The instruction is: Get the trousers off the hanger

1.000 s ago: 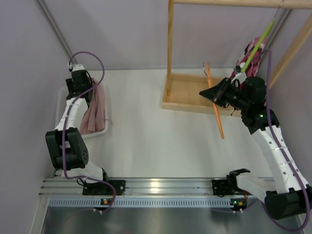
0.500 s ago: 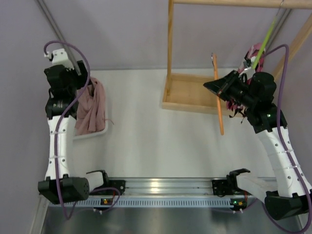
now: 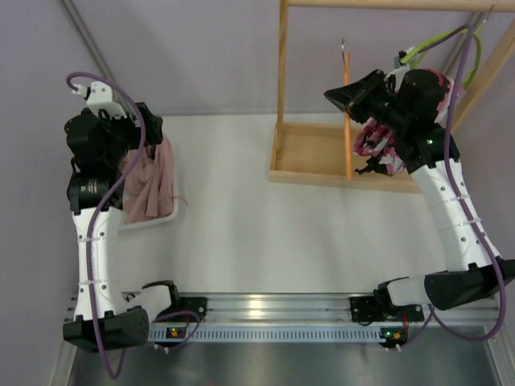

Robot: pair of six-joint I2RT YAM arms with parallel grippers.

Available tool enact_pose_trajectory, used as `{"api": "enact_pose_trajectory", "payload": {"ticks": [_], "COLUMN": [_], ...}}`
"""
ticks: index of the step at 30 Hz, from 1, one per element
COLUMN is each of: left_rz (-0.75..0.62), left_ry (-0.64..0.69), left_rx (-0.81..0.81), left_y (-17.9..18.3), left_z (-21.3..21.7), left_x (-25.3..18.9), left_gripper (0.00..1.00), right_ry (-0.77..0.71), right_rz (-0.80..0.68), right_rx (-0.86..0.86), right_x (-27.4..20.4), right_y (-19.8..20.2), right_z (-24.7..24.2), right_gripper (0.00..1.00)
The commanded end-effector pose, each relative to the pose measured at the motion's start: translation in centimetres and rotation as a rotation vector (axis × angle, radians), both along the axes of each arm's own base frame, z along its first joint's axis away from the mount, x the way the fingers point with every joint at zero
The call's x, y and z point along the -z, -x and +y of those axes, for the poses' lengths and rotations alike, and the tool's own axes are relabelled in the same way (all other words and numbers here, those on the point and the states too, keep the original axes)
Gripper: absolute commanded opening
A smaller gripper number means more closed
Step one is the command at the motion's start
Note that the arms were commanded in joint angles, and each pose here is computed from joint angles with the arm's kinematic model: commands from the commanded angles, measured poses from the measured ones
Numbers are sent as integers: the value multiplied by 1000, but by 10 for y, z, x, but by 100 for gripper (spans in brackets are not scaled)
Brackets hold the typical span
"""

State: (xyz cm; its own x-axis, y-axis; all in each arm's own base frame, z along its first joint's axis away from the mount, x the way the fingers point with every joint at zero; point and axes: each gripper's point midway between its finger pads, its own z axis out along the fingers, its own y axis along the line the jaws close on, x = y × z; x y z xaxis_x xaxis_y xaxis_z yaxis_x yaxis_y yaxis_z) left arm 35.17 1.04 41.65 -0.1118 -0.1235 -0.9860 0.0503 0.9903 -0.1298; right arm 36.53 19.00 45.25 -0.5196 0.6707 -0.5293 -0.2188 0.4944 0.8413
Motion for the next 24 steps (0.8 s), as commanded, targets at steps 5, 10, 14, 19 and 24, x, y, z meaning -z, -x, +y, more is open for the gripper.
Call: {"api": "enact_pose_trajectory", "payload": {"ticks": [5,10,14,19,24], "left_rz": [-33,-38,-43,-53,-70], "left_ry": [28,19,26,29,10], "left_rx": [35,16,17,21,26], "left_y": [9,12,11,8,11], "left_z": [-9,-6,-6,-7,-7], "left_x": [-10,-10,-9,-7,-7], "left_gripper": [98,98,98,98,98], "right_ry": [-215,-185,-147,-56,50], "right_rz": [-249,-185,-100,-44,-112], "right_rx": [-45,10,39,82,103], "right_x": [-106,-95,-62,-9,11], "right_y": [9,28,44,59,79], "right_z": [24,26,19,0,-19], "right_gripper": [0,0,0,0,0]}}
